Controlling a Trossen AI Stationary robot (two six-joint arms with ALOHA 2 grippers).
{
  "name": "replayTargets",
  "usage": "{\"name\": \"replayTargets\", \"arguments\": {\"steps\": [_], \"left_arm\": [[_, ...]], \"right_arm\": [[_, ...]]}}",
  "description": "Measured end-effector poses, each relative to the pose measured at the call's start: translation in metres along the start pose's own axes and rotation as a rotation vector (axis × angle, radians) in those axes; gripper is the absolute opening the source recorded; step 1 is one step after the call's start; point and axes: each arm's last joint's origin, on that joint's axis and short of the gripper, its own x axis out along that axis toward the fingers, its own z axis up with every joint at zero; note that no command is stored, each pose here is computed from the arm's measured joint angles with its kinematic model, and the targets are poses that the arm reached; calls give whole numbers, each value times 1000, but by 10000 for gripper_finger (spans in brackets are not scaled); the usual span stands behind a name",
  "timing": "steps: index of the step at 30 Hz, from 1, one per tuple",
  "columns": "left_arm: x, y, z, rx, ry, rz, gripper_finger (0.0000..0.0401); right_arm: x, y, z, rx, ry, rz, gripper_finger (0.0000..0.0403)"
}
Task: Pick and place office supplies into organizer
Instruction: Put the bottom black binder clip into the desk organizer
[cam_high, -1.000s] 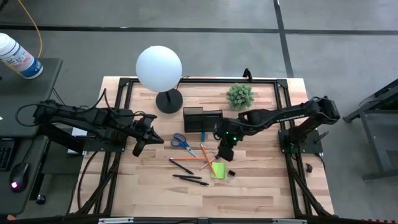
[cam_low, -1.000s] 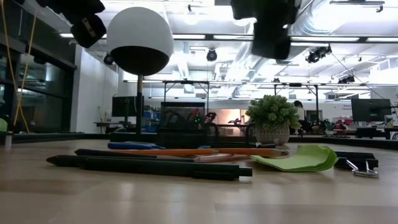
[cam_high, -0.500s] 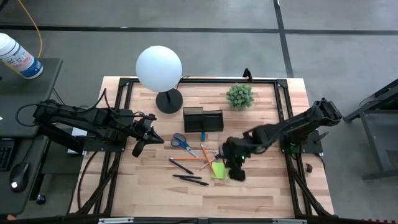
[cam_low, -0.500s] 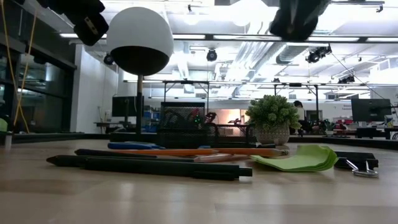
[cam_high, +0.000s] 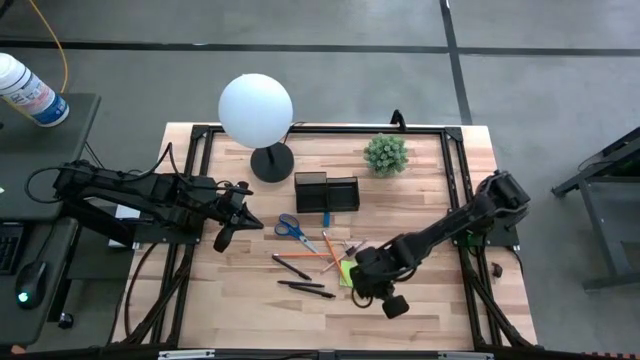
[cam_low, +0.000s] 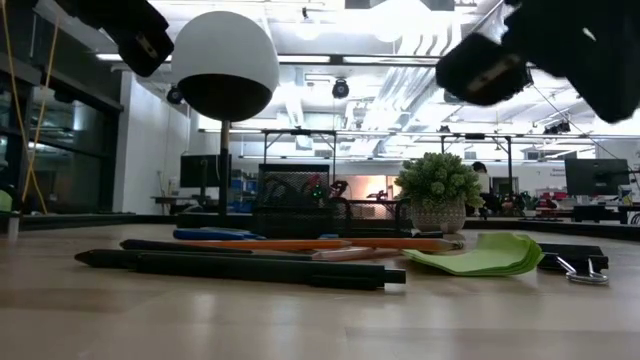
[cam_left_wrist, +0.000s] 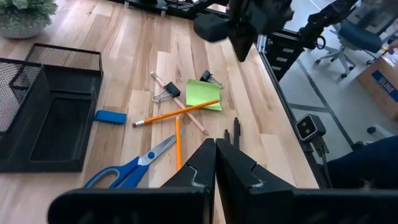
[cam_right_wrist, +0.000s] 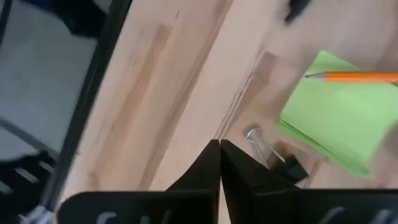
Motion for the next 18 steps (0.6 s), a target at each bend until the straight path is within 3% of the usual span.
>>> {"name": "replayTargets", "arguments": {"steps": [12,18], "left_arm": [[0,0,-1,-2,15,4,1],[0,1,-1,-2,9,24,1]], "right_arm": [[27,-9,-4,-246,107,-138,146],[30,-3,-7,-352,134,-173,150]]}}
